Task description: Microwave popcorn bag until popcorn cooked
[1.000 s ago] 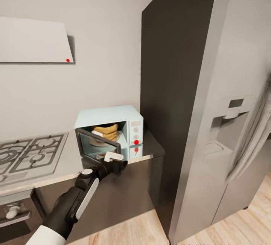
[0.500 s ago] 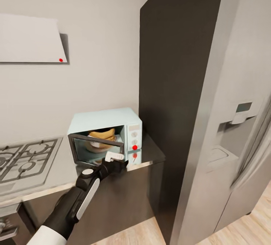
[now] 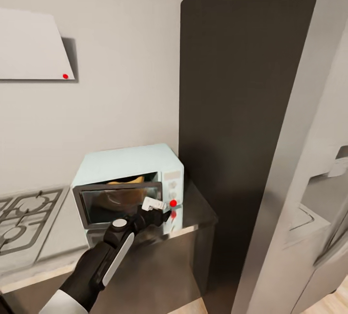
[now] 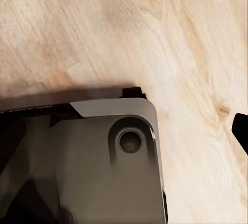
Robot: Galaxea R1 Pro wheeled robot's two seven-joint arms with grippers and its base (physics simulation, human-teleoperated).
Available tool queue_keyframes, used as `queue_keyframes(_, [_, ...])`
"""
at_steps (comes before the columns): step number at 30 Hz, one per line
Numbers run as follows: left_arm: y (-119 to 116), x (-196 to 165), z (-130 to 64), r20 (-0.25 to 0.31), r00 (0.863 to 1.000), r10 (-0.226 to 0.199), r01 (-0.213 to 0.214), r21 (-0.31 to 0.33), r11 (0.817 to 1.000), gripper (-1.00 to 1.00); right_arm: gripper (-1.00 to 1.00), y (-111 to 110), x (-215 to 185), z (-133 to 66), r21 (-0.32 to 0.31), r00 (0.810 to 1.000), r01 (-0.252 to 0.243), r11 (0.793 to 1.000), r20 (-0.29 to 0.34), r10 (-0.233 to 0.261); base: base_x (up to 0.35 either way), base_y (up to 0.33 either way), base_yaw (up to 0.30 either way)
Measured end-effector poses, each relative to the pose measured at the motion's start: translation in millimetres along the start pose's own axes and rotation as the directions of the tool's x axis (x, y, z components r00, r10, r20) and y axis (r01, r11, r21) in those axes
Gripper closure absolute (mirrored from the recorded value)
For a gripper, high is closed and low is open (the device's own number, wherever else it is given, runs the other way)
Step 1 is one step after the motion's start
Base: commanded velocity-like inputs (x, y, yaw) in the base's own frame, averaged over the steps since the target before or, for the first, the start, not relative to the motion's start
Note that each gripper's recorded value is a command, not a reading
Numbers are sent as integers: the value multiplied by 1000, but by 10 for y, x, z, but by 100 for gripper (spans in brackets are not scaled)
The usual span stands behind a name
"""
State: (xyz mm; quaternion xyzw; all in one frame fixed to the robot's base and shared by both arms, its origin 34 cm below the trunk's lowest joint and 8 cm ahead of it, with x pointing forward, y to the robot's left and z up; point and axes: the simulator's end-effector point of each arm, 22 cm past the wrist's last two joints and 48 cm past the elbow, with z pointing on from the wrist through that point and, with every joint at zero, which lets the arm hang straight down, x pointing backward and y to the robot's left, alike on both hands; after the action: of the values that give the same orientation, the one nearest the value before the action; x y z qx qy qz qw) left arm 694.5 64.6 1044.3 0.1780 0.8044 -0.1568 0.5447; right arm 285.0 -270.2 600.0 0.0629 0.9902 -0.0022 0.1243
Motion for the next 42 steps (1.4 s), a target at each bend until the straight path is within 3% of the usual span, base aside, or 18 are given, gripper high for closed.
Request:
queue_keyframes(11, [5, -7, -5, 2, 1000, -1, 1, 1, 1000, -100, -100, -1, -3, 0, 0, 1000, 0, 1000, 1, 0, 310, 0, 0])
queue_keyframes(12, [-58, 4, -18, 1, 1000, -15, 15, 20, 1000, -100, -100, 0, -3, -3, 0, 1000, 0, 1000, 3, 0, 278, 0, 0])
queue_keyframes(14, [-236, 92, 7, -17, 1000, 20, -20, 49, 999, -100, -100, 1, -4, -1, 0, 1000, 0, 1000, 2, 0, 187, 0, 0])
queue_keyframes(17, [-246, 120, -15, -17, 1000, 16, -15, 52, 999, -100, -100, -2, -5, 0, 0, 1000, 0, 1000, 2, 0, 15, 0, 0])
queue_keyframes(19, [-241, 108, 30, -25, 999, 25, -23, 50, 998, -100, -100, -3, -4, 4, 1, 1000, 0, 1000, 0, 0, -229, 0, 0])
queue_keyframes(21, [-65, 7, 7, -4, 1000, -21, 21, 23, 1000, -100, -100, -2, -3, 5, 0, 1000, 0, 1000, -1, 0, -315, 0, 0])
queue_keyframes(22, [-2, -21, -3, 1, 1000, -10, 10, 4, 1000, -100, -100, -6, -4, 5, 1, 1000, 0, 1000, -1, 0, -333, 0, 0])
queue_keyframes(42, [-40, -71, -11, 10, 1000, -8, 8, 9, 1000, -100, -100, 0, -5, 5, 0, 1000, 1, 1000, 0, -1, -345, 0, 0])
